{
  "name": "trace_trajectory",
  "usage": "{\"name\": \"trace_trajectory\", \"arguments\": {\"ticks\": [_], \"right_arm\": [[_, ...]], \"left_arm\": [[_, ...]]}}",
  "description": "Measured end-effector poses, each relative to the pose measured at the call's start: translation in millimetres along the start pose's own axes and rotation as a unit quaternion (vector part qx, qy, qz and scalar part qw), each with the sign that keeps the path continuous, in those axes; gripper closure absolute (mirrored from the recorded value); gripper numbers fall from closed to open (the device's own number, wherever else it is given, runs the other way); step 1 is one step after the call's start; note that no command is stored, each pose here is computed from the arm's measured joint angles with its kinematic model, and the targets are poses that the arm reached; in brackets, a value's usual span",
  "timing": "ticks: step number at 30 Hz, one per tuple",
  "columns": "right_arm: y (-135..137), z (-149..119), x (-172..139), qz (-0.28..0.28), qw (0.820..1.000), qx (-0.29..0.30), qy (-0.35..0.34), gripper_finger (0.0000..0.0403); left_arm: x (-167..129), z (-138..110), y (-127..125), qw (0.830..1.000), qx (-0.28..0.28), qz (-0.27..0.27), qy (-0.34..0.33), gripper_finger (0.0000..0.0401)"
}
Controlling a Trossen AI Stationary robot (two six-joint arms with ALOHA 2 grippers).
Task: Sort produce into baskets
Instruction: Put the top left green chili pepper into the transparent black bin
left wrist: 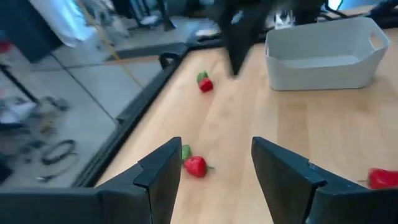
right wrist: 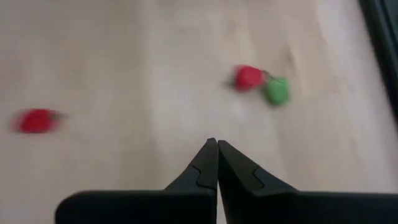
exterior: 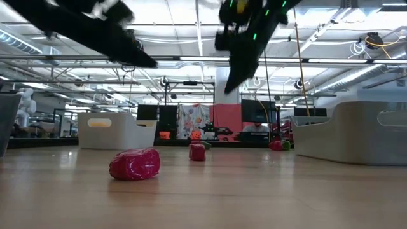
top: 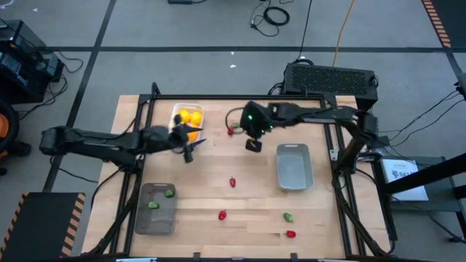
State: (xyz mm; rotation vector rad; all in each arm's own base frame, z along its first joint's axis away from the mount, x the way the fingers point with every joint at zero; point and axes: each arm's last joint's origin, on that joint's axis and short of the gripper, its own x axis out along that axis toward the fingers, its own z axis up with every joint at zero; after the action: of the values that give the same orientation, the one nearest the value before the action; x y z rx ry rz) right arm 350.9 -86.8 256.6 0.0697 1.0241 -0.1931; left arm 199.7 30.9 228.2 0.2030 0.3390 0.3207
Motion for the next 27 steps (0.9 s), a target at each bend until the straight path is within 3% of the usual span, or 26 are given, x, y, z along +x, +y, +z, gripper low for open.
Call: {"name": "trace_trajectory", "arguments": {"ticks": [6,12,14,20,27], "right_arm": [[73,-22,-33,0.008,0.998,-0.035,-0.043,0.0403],[123,-70,-21,-0.028,0.988,-0.099,-0.119,0.0403],[128,-77,-21,-0.018,0.984,-0.13,-0.121,0.0403],[126,-89,-30,-0.018,0.992,-0.084,-0.095,0.0402],[132,-92,-32,-0.01,0.992,-0.085,-0.094,0.0402]], "left_arm": [[75,-8,42,0.995,-0.043,-0.06,0.072,0.0198],[157,-28,76,0.979,-0.076,-0.076,0.173,0.0198],[177,-34,82,0.973,-0.078,-0.08,0.203,0.0198],[211,-40,84,0.967,-0.082,-0.092,0.223,0.0198],[233,-45,90,0.944,-0.076,-0.065,0.314,0.0198]]}}
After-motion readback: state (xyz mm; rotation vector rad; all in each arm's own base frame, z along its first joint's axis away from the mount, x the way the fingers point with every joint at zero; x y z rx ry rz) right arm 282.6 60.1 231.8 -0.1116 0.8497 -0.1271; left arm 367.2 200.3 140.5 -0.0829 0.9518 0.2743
